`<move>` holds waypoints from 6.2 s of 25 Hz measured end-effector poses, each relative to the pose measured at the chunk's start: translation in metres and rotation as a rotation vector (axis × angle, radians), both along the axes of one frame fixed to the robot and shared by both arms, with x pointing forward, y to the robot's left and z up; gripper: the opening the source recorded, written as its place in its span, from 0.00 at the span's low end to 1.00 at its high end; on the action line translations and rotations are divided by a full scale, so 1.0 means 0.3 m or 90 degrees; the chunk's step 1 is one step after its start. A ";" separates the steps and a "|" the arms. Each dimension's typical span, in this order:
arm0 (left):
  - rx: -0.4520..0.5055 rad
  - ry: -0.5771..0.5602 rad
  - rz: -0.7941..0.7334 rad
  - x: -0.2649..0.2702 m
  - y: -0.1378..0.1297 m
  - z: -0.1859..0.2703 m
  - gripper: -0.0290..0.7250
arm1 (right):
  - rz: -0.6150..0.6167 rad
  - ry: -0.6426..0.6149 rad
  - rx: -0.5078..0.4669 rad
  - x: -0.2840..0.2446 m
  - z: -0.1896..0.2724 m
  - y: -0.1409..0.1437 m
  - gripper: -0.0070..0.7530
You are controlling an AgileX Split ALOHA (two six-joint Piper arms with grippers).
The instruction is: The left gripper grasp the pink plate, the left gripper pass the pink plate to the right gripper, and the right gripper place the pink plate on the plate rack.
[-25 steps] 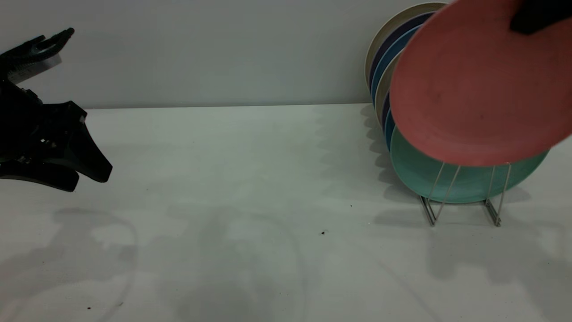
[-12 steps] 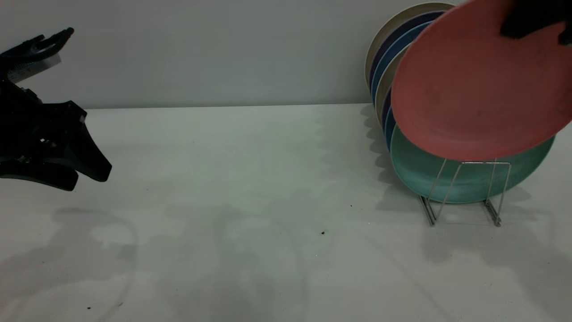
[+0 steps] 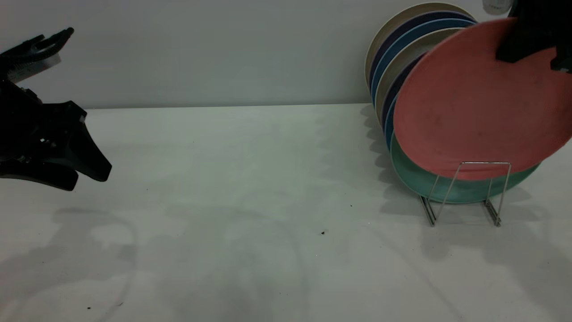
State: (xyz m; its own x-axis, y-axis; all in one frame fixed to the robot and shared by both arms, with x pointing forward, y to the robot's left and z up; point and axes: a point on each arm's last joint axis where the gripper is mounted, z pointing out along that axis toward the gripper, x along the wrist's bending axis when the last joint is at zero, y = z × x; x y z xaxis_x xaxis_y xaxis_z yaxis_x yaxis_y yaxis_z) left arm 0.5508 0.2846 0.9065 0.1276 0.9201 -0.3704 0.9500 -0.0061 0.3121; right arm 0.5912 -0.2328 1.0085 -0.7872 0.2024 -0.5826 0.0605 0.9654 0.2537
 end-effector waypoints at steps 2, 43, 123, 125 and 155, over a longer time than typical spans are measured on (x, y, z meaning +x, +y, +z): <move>0.000 0.000 0.000 0.000 0.000 0.000 0.76 | 0.000 0.009 -0.001 0.005 -0.016 0.001 0.13; 0.165 0.134 0.027 0.026 0.083 0.079 0.74 | -0.727 0.284 0.373 -0.152 0.077 -0.159 0.77; 0.239 -0.239 0.131 -1.005 0.054 0.422 0.63 | -0.531 -0.030 0.520 -1.169 0.101 -0.204 0.76; 0.238 -0.253 0.133 -1.014 0.053 0.423 0.63 | -0.531 -0.030 0.520 -1.169 0.101 -0.204 0.76; 0.225 -0.372 0.120 -1.096 0.053 0.420 0.63 | -0.527 -0.073 0.547 -1.203 0.099 -0.206 0.75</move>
